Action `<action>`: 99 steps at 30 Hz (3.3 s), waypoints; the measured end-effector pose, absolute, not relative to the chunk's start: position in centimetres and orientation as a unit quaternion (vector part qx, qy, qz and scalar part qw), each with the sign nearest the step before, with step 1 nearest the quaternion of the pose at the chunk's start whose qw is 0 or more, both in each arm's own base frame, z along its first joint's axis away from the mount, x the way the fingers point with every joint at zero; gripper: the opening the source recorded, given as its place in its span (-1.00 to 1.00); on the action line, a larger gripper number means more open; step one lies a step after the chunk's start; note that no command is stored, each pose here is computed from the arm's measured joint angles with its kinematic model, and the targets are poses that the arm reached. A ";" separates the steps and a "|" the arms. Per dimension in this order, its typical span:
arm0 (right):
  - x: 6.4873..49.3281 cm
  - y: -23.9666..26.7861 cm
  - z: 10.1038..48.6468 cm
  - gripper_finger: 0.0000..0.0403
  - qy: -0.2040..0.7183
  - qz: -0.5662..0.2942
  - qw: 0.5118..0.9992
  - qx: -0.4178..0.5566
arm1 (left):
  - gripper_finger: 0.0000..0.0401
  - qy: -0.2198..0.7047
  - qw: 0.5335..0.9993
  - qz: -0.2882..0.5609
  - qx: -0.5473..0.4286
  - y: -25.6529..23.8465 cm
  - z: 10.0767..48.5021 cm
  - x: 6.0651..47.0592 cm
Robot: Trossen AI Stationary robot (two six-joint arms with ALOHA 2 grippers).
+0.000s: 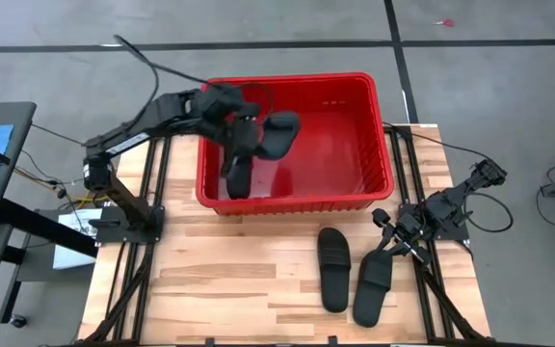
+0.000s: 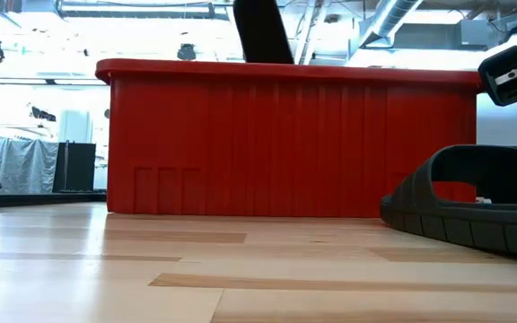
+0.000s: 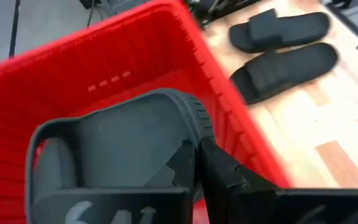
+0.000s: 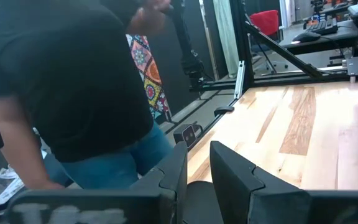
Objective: Pick and place slides into bin
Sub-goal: Put the black slide into the red container
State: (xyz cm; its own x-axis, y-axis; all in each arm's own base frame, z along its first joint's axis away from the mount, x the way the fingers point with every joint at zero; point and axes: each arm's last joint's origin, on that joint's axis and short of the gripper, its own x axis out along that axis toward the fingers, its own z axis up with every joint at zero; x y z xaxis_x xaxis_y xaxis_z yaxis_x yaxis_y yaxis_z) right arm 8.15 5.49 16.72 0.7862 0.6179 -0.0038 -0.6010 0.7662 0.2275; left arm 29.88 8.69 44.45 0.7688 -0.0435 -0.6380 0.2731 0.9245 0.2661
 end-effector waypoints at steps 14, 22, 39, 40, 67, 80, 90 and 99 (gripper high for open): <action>8.2 5.5 16.7 -0.69 0.039 0.325 0.939 0.108 | -1.00 0.326 0.928 -0.025 0.181 16.2 33.9 31.3; 8.2 5.5 16.7 -0.69 0.039 0.325 0.939 0.107 | -1.00 0.367 0.913 0.000 0.181 17.0 28.3 30.7; 8.2 5.5 16.7 -0.69 0.039 0.325 0.939 0.107 | -1.00 0.430 0.888 -0.024 0.159 15.0 22.2 29.6; 8.2 5.5 16.7 -0.69 0.039 0.325 0.939 0.107 | -1.00 0.430 0.889 -0.025 0.158 14.8 22.1 29.6; 8.2 5.5 16.7 -0.69 0.039 0.325 0.939 0.107 | -0.49 0.427 0.894 -0.033 0.132 14.6 21.7 29.7; 8.2 5.5 16.7 -0.69 0.039 0.325 0.939 0.107 | -0.40 0.417 0.900 -0.007 0.124 15.0 23.8 30.4; 8.2 5.5 16.7 -0.69 0.039 0.325 0.939 0.108 | -0.39 0.365 0.926 0.051 0.077 15.7 35.2 30.6; 8.2 5.5 16.7 -0.69 0.039 0.325 0.939 0.108 | -0.42 0.166 0.985 0.007 -0.045 11.1 44.3 24.4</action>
State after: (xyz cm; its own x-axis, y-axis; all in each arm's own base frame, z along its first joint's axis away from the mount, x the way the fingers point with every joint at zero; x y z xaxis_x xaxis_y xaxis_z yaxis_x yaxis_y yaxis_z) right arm 8.16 5.49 16.72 0.7863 0.6179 -0.0041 -0.6009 0.7662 0.2275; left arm 24.36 11.09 44.25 0.9448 -0.0019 -0.3275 -0.0281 0.9958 -0.0868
